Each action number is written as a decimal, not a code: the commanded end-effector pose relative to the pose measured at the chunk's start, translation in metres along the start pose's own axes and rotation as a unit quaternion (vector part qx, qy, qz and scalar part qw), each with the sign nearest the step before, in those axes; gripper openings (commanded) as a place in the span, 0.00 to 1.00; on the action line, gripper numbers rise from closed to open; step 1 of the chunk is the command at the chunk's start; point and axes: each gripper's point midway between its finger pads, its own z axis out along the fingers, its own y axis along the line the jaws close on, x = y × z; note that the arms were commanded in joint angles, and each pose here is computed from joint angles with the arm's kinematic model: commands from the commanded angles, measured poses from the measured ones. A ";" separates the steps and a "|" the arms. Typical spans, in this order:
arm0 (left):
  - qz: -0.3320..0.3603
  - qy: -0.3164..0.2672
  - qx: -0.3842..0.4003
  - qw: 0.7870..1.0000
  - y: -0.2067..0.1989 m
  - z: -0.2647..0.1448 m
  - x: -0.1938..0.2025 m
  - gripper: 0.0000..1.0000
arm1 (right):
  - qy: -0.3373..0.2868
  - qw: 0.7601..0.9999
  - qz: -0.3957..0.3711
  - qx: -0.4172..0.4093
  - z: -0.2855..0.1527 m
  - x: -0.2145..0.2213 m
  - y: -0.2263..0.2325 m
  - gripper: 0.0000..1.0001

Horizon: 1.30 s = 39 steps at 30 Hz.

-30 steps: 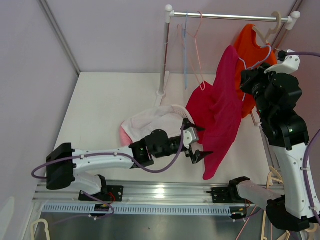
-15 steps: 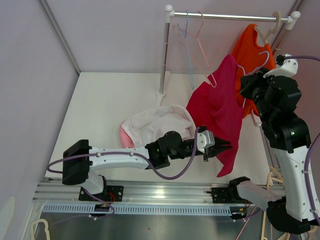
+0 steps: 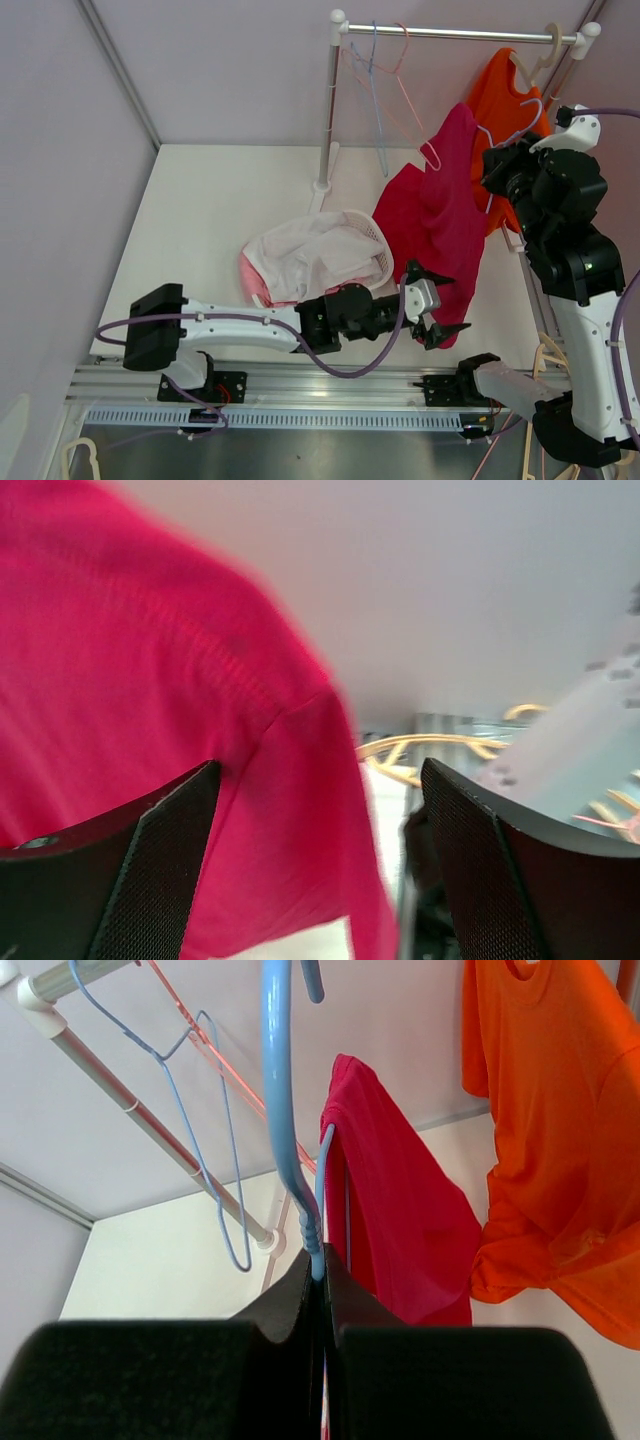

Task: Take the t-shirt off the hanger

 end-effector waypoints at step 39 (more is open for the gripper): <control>-0.189 0.152 0.088 0.966 -0.021 -0.022 0.076 0.01 | 0.132 0.990 -0.044 0.029 0.002 0.011 -0.006 0.00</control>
